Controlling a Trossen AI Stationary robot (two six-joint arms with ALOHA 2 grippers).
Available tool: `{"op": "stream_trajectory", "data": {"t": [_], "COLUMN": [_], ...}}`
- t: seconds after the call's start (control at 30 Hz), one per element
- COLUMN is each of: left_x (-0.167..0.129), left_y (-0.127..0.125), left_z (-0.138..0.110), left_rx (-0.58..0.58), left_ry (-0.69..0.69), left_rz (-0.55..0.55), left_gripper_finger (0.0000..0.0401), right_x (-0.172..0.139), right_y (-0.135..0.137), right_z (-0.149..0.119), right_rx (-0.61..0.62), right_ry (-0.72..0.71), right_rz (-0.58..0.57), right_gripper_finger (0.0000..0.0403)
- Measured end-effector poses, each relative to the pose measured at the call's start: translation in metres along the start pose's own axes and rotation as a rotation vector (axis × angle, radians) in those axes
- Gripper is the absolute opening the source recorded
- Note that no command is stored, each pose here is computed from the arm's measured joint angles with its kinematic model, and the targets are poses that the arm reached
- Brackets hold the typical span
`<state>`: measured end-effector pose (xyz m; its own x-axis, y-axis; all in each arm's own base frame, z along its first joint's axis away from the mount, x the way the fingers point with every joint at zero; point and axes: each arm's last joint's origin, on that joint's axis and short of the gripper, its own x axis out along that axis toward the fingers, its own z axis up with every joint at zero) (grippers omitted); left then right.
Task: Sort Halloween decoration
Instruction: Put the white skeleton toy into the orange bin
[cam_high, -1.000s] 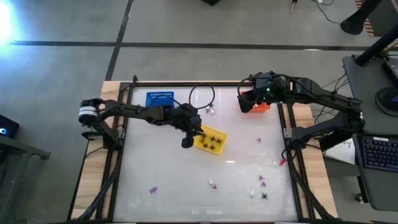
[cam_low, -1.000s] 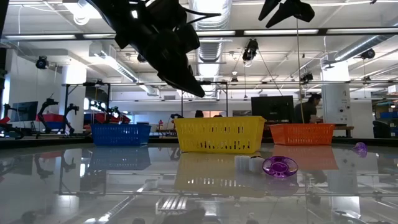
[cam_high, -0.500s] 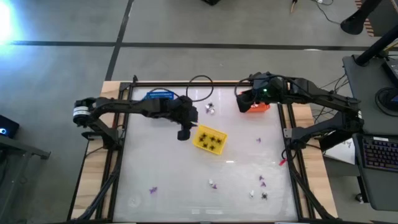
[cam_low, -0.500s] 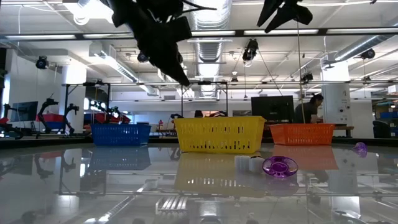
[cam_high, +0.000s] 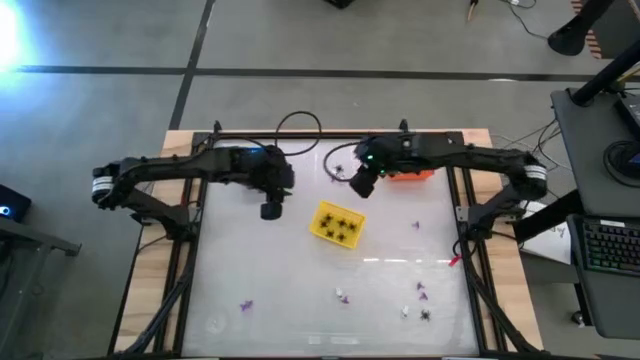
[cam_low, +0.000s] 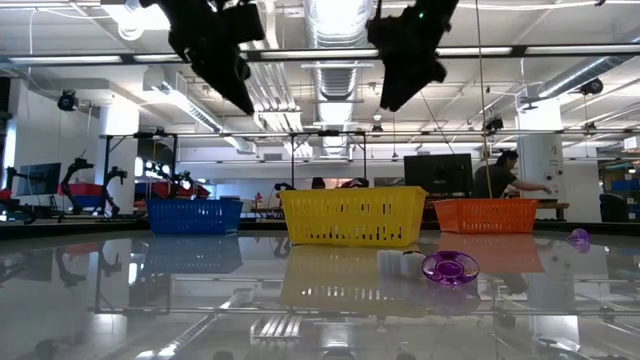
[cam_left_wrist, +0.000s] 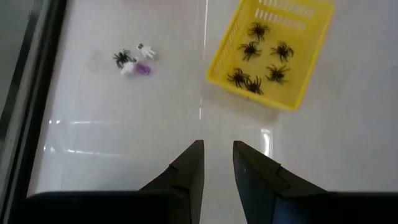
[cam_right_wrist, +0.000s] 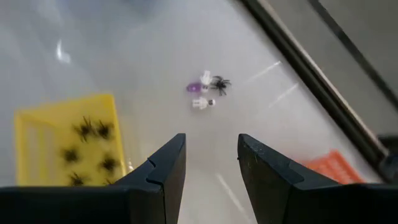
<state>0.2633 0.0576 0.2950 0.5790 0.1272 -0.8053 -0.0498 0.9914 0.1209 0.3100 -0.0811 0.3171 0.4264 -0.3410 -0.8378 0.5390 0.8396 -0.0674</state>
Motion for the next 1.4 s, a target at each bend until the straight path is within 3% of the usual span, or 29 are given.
{"op": "stream_trajectory", "data": {"t": [0.27, 0.47, 0.97, 1.13, 1.4], "left_x": [-0.035, -0.045, -0.040, -0.040, -0.040], "left_y": [-0.001, -0.002, -0.003, -0.003, -0.003], "left_z": [-0.006, -0.010, -0.015, -0.015, -0.016], "left_rx": [-0.049, -0.064, -0.094, -0.117, -0.144], "left_ry": [-0.080, -0.092, -0.011, -0.012, -0.003], "left_rz": [0.015, 0.017, 0.002, 0.002, 0.000], "left_gripper_finger": [0.0068, 0.0068, 0.0068, 0.0068, 0.0068], "right_x": [0.055, 0.086, 0.105, 0.119, 0.163], "right_y": [0.001, -0.003, -0.027, -0.032, -0.031], "right_z": [0.009, 0.013, 0.020, 0.017, 0.006], "right_rx": [-0.315, -0.455, -0.888, -0.893, -0.899], "right_ry": [0.077, 0.079, 0.010, 0.018, 0.137], "right_rz": [0.015, 0.162, 0.184, 0.255, 0.223], "right_gripper_finger": [0.0139, 0.0136, 0.0125, 0.0121, 0.0121]}}
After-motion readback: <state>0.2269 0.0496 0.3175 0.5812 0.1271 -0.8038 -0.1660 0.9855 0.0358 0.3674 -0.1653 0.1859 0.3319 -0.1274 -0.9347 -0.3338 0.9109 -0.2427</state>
